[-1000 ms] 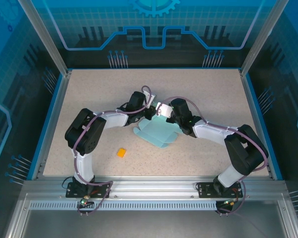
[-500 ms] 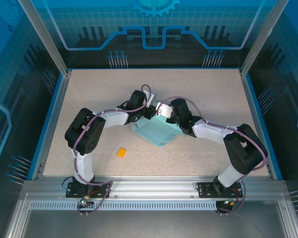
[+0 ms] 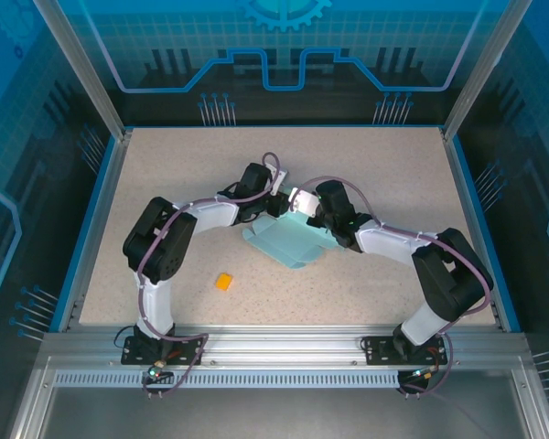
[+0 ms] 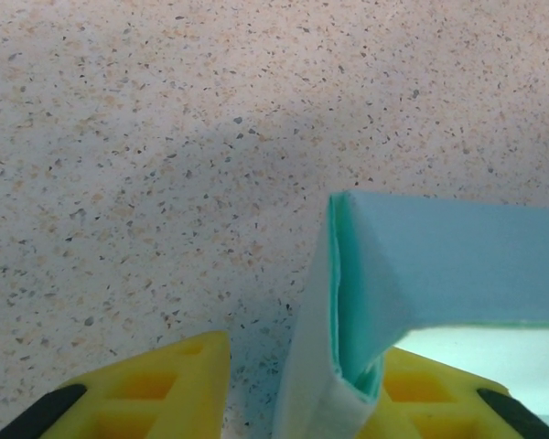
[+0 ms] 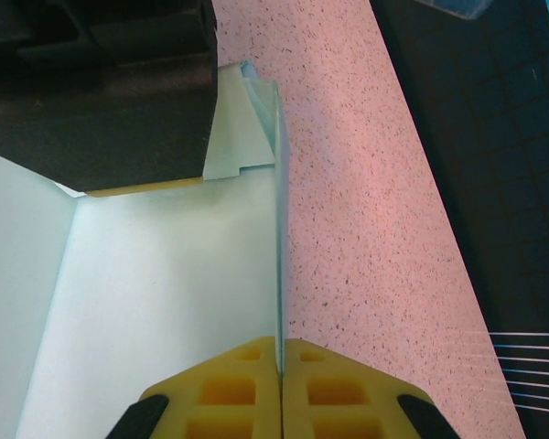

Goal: Fold the paper box

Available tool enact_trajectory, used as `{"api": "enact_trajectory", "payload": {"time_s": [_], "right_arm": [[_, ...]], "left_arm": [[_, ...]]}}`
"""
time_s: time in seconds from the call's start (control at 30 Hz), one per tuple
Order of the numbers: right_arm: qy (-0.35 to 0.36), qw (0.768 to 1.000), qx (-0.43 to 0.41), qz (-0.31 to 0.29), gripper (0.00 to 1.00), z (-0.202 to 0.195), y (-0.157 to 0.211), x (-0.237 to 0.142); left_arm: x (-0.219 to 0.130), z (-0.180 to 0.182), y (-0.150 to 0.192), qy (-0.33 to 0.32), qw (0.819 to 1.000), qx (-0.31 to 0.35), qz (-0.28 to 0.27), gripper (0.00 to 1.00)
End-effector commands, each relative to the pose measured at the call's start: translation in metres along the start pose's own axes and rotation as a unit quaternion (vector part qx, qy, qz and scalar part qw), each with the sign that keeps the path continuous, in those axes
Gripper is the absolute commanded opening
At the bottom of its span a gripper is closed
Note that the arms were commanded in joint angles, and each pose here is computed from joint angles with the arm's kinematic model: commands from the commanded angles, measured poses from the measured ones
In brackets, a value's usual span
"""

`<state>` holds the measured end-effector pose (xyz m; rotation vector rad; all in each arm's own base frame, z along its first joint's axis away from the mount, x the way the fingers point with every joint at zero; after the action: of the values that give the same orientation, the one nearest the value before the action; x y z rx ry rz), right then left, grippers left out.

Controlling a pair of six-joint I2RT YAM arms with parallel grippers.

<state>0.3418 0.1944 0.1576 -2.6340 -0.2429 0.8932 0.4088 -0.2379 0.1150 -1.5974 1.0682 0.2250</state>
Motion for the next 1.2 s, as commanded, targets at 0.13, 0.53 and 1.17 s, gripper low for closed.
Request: {"api": "enact_trajectory", "payload": {"time_s": [0.13, 0.53, 1.17], "right_arm": [[-0.044, 0.999, 0.005, -0.009, 0.0, 0.012, 0.0, 0.001], [-0.055, 0.998, 0.009, -0.02, 0.0, 0.015, 0.0, -0.003], [-0.063, 0.997, 0.012, -0.033, 0.0, 0.018, -0.003, -0.006]], "left_arm": [[0.003, 0.012, -0.016, -0.041, 0.998, -0.028, -0.032, 0.24], [-0.002, 0.036, -0.02, -0.169, 0.981, -0.075, -0.06, 0.15], [-0.001, 0.051, -0.024, -0.297, 0.952, -0.056, -0.044, 0.1]]}}
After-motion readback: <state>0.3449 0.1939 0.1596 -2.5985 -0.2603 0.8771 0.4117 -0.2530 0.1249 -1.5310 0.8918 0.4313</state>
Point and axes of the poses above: each hand's point on the last joint's axis, 136 mm out from that joint toward the fingers, its own x axis out along the fingers, its own z axis along the line the jaws close on, y = z × x, the point moved 7 cm from there along -x, back along the fingers, and after that the axes turned 9 degrees about -x, right-handed, at the moved point
